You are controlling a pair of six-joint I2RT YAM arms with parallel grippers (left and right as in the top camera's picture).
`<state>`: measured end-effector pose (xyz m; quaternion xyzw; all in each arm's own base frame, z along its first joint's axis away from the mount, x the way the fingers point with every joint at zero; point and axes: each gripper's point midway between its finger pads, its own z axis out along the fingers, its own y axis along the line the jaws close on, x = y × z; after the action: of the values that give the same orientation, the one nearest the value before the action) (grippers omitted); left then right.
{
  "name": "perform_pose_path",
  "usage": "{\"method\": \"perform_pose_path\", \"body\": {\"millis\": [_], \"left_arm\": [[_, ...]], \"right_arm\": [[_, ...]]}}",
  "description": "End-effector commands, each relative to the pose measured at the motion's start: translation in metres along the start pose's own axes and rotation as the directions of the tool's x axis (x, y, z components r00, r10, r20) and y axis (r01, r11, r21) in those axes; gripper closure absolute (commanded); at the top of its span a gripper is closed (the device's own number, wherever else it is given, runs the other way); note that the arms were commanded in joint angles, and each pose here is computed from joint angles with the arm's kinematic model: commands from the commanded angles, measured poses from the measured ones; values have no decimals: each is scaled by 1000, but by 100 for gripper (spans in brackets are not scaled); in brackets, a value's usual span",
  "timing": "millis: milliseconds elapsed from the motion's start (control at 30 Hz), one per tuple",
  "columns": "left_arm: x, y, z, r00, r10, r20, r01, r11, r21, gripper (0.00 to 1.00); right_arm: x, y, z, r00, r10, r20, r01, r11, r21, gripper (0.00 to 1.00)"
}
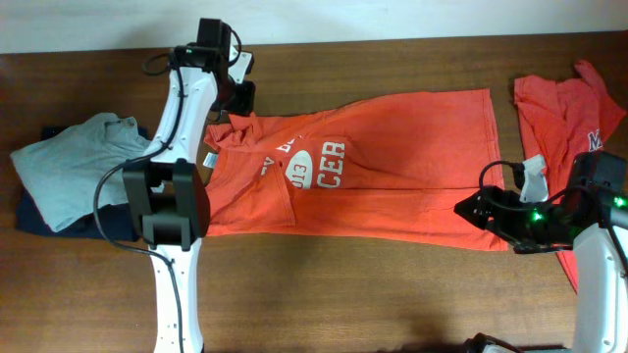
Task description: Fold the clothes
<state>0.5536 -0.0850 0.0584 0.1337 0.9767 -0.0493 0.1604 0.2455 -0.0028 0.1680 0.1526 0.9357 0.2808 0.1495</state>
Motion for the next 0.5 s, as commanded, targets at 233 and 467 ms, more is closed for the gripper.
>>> {"method": "perform_pose_path", "body": {"millis": [233, 467], "left_arm": [[-11, 7, -19, 1000, 12, 24, -12, 1000, -21, 100], [-66, 8, -106, 970, 36, 242, -23, 998, -57, 100]], "right_arm": [[3, 5, -1, 1000, 12, -1, -12, 1000, -18, 13], [3, 5, -1, 1000, 11, 0, -11, 1000, -18, 13]]}}
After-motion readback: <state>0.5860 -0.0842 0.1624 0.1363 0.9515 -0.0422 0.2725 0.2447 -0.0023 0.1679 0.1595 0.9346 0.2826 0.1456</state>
